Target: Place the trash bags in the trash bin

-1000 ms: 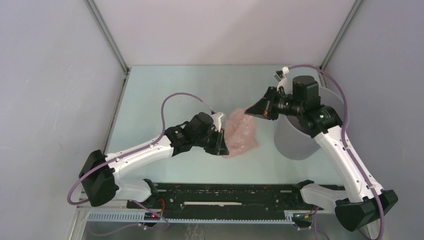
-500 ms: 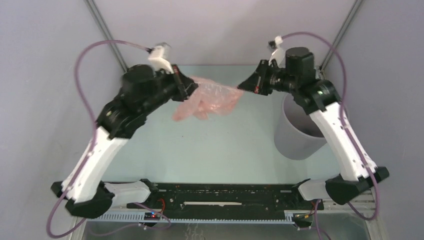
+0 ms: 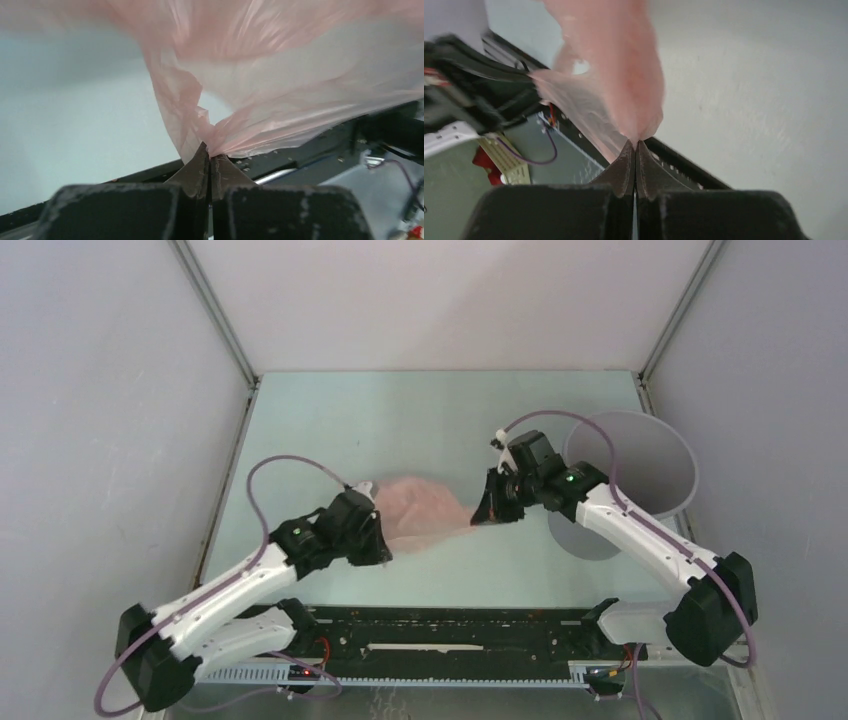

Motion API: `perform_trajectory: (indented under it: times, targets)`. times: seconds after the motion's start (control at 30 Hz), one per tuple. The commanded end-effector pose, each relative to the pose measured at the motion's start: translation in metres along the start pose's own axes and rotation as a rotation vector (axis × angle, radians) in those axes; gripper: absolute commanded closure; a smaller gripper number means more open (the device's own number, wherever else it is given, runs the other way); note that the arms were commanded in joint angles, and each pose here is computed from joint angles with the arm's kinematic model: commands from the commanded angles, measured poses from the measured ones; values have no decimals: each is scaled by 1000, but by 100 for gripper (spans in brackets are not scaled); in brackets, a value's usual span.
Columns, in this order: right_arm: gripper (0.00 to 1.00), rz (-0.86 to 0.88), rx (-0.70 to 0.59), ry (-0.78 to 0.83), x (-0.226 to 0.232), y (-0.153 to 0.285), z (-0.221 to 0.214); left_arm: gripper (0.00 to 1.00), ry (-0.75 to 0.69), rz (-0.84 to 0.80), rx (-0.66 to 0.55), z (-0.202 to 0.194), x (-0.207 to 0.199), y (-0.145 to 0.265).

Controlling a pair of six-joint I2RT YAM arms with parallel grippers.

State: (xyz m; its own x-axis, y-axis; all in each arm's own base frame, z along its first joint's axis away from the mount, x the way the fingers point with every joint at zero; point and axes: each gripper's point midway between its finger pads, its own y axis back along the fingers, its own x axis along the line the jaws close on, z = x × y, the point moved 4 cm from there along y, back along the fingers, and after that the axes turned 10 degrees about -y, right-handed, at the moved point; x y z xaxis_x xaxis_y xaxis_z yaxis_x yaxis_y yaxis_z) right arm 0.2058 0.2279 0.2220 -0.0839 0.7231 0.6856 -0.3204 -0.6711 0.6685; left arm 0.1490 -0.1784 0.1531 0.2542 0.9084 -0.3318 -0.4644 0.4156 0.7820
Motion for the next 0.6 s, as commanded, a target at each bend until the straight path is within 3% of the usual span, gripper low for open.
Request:
perform_trajectory:
  times: [0.0,0.07,0.17,0.43,0.57]
  targets:
    - [100,158,-115,50,40,42,11,100,46,-287,-367,57,-43,77]
    - [100,240,-147,37,55,58,26,100,-30,-351,-505,91,-60,119]
    - [100,302,-176,49,74,78,42,100,-136,-370,-593,122,-77,165]
    - [99,425,-227,42,101,125,51,100,-210,-288,-703,158,-79,235]
    - [88,469,-288,60,107,143,54,100,-192,-305,-734,167,-84,253]
